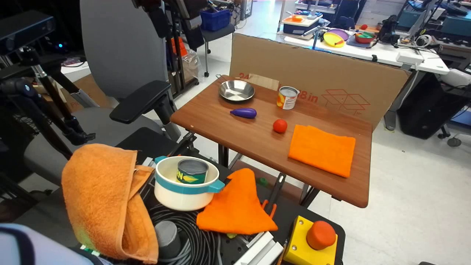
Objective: Put the red ball on the pan
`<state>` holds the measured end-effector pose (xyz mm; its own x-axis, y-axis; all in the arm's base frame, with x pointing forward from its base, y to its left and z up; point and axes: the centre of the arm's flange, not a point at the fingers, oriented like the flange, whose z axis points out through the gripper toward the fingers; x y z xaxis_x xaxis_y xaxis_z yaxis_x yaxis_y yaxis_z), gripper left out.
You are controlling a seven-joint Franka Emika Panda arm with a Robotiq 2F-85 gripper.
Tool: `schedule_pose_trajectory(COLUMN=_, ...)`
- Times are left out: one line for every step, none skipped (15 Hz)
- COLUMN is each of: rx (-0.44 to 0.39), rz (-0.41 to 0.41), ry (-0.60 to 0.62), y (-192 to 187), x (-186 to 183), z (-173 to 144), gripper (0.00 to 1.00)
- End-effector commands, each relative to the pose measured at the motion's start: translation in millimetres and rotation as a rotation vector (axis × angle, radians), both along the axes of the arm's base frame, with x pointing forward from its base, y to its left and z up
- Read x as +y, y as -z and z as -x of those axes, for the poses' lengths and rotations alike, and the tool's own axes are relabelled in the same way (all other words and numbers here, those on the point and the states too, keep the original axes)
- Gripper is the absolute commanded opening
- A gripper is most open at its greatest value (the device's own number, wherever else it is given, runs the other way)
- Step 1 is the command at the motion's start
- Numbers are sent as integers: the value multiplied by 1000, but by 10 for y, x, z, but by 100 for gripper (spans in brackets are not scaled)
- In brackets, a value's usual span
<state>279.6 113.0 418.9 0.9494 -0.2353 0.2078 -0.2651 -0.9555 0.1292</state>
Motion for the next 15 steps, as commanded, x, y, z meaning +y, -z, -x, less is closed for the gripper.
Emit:
schedule_pose_trajectory(rx=0, rz=0, ry=0, y=0, x=0, z=0, gripper=100)
schedule_pose_trajectory(rx=-5, rz=-4, ry=10, y=-7, x=-5, z=-61, gripper=100)
schedule_pose_trajectory(rx=-7, rz=-7, ry=18, y=-28, x=0, z=-154, gripper=100)
schedule_pose_trajectory(rx=-4, rz=-9, ry=30, y=-31, x=-10, z=-261, gripper=100)
schedule_pose_trajectory(rx=-1, rz=-13, ry=45, y=-30, x=-23, z=-348, gripper=100)
schedule_pose_trajectory(rx=11, rz=-13, ry=65, y=0, x=-66, z=-478, gripper=100)
schedule_pose_trajectory(rx=23, rz=-16, ry=88, y=45, x=-127, z=-604, gripper=100)
schedule_pose_trajectory(rx=38, rz=-20, ry=115, y=97, x=-205, z=-737, gripper=100)
schedule_pose_trajectory(rx=53, rz=-22, ry=140, y=166, x=-291, z=-878, gripper=100)
schedule_pose_trajectory(rx=62, rz=-21, ry=158, y=262, x=-401, z=-1047, gripper=100)
schedule_pose_trajectory(rx=67, rz=-18, ry=167, y=357, x=-517, z=-1189, gripper=100)
schedule_pose_trajectory(rx=70, rz=-17, ry=183, y=450, x=-631, z=-1331, gripper=100)
schedule_pose_trajectory(rx=77, rz=-19, ry=199, y=530, x=-730, z=-1450, gripper=100)
schedule_pose_trajectory(rx=87, rz=-21, ry=214, y=628, x=-840, z=-1600, gripper=100)
schedule_pose_trajectory(rx=96, rz=-23, ry=223, y=722, x=-929, z=-1728, gripper=100)
